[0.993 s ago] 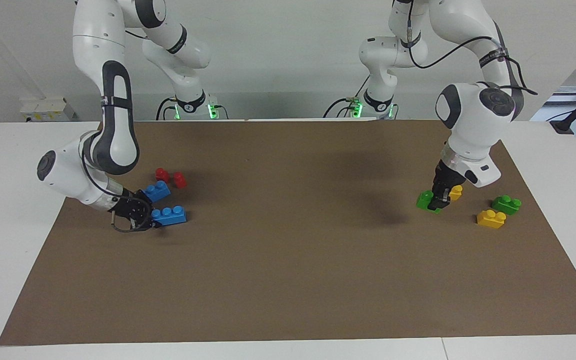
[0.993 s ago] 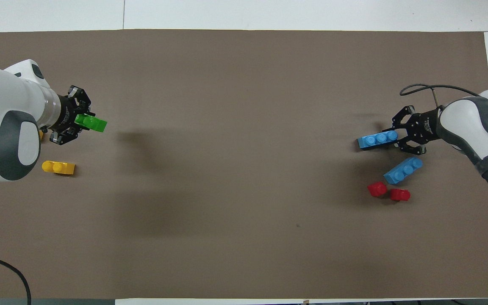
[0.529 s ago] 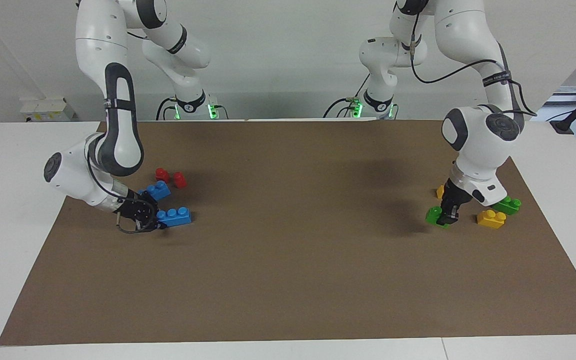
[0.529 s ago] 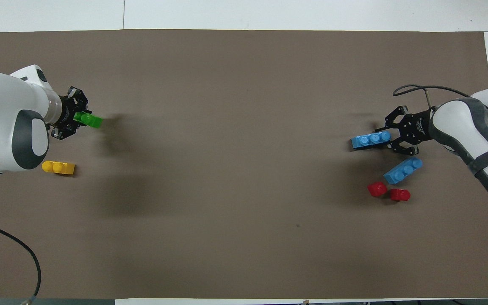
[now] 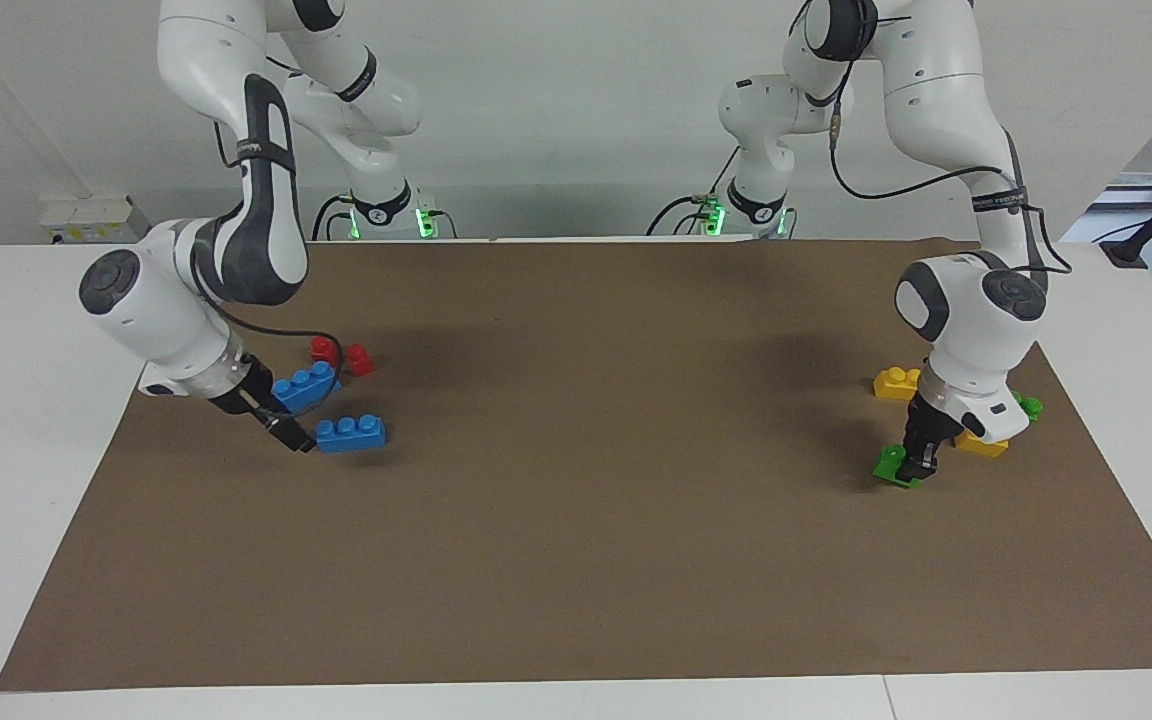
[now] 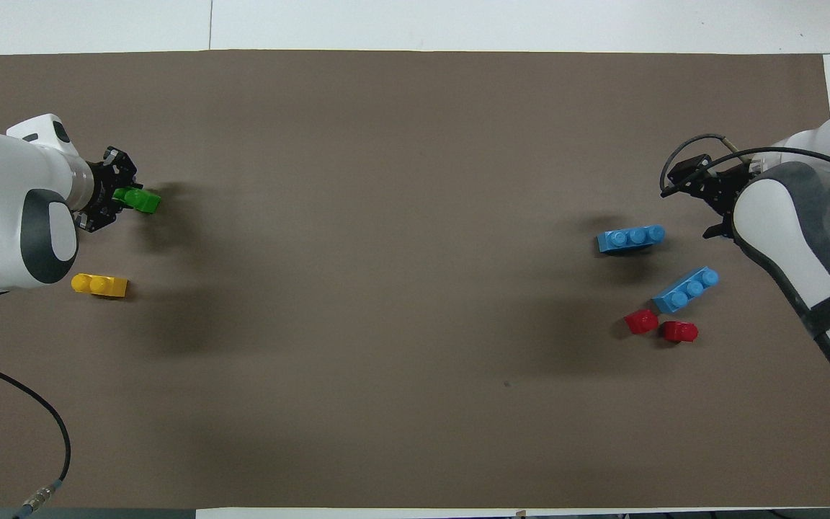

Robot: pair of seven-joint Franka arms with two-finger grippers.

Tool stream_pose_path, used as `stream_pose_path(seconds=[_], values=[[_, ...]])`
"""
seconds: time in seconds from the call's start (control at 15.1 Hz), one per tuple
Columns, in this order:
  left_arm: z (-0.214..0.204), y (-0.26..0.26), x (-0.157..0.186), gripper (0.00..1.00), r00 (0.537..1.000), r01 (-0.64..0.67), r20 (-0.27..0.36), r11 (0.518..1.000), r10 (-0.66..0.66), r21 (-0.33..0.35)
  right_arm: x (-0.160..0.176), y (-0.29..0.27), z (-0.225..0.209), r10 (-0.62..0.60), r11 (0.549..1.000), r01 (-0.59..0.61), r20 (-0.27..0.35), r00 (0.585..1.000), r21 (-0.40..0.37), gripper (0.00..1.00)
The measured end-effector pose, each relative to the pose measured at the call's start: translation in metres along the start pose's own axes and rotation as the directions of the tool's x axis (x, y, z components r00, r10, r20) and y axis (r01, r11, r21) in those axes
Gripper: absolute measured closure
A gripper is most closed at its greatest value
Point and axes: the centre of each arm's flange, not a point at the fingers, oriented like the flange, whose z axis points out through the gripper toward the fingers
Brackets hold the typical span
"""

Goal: Remove green block with left arm and hold with right

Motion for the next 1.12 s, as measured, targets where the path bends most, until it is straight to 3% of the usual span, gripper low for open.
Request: stream_pose_path(seconds=[0.2, 0.46, 0.73, 1.12], values=[[0.001, 0.000, 0.000, 0.40, 0.995, -0.095, -0.001, 0.995, 0.095, -0.002, -0.028, -0.004, -0.060, -0.294, 0.955, 0.293, -0.026, 0.955, -0.047, 0.00], [-0.005, 0.004, 0.002, 0.00, 0.979, -0.203, -0.011, 0.979, 0.202, -0.011, -0.068, -0.001, -0.148, -0.452, 0.890, 0.451, 0.000, 0.892, -0.066, 0.00], [-0.045, 0.014, 0.008, 0.00, 0.946, -0.322, -0.025, 0.946, 0.322, -0.023, -0.087, -0.007, -0.204, -0.532, 0.841, 0.529, 0.008, 0.847, -0.113, 0.00], [-0.166, 0.030, -0.002, 0.00, 0.817, -0.574, 0.073, 0.819, 0.572, 0.009, -0.078, -0.011, -0.190, -0.533, 0.836, 0.532, 0.033, 0.846, -0.132, 0.00]])
